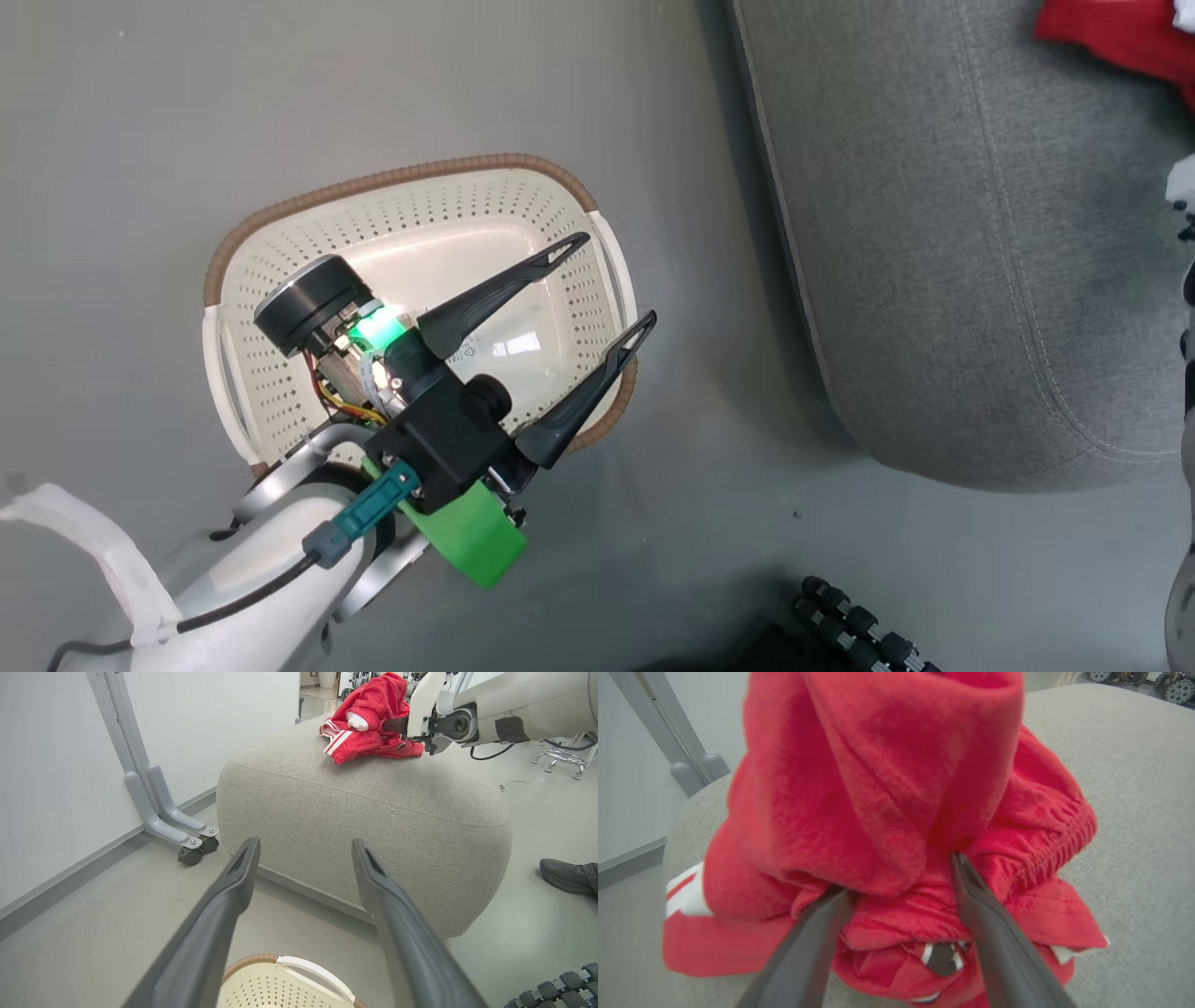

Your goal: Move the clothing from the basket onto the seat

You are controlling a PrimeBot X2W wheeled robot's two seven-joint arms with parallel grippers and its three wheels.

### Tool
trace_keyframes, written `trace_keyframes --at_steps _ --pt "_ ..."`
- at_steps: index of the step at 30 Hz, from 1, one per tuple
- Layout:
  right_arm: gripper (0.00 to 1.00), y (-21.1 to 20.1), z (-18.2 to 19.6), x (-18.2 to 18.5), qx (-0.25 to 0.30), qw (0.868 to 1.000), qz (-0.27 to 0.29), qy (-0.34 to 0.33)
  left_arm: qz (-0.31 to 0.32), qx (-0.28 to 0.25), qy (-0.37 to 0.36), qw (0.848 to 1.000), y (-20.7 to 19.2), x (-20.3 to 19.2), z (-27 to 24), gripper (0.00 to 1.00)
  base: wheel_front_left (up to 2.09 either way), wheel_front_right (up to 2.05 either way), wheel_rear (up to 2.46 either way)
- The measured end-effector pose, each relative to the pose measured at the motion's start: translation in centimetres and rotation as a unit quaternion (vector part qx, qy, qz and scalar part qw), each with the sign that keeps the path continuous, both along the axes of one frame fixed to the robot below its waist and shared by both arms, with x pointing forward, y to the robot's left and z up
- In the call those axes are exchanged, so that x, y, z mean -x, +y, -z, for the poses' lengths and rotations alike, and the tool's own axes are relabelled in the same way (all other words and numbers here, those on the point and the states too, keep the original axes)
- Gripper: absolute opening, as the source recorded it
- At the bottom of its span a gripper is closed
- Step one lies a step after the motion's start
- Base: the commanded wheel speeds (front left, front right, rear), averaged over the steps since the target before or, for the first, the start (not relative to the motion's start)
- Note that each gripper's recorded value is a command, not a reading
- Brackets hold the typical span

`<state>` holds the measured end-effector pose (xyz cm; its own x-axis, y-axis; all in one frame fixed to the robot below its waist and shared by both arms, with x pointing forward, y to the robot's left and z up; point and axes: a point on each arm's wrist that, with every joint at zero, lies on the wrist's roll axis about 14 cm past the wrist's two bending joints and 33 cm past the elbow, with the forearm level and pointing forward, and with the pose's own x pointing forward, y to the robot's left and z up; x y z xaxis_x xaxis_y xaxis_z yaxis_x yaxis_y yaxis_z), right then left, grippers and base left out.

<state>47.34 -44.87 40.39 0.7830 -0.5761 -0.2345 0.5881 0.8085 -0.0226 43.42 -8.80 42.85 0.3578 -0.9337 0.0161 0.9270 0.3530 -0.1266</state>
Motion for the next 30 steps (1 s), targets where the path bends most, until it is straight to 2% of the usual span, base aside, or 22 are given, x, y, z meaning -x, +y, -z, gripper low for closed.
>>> trace_keyframes --at_steps 7,18,25,30 --pt "1.00 -0.3 -2.8 3.3 0.020 0.999 0.006 -0.028 -0.015 0.005 0.001 1.000 -0.1 1.0 -1.5 1.00 0.00 0.00 0.00" --pt "1.00 3.7 -6.8 7.7 0.034 0.995 -0.028 -0.091 -0.075 0.017 -0.009 0.997 1.1 2.1 -5.0 1.00 0.00 0.00 0.00" --pt "1.00 8.1 -8.8 8.2 0.032 0.987 -0.082 -0.132 -0.146 0.028 -0.020 0.989 3.6 1.7 -6.9 1.00 0.00 0.00 0.00" --pt "1.00 12.8 -9.8 6.6 0.020 0.977 -0.147 -0.154 -0.216 0.021 -0.027 0.976 7.3 0.8 -7.2 1.00 0.00 0.00 0.00"
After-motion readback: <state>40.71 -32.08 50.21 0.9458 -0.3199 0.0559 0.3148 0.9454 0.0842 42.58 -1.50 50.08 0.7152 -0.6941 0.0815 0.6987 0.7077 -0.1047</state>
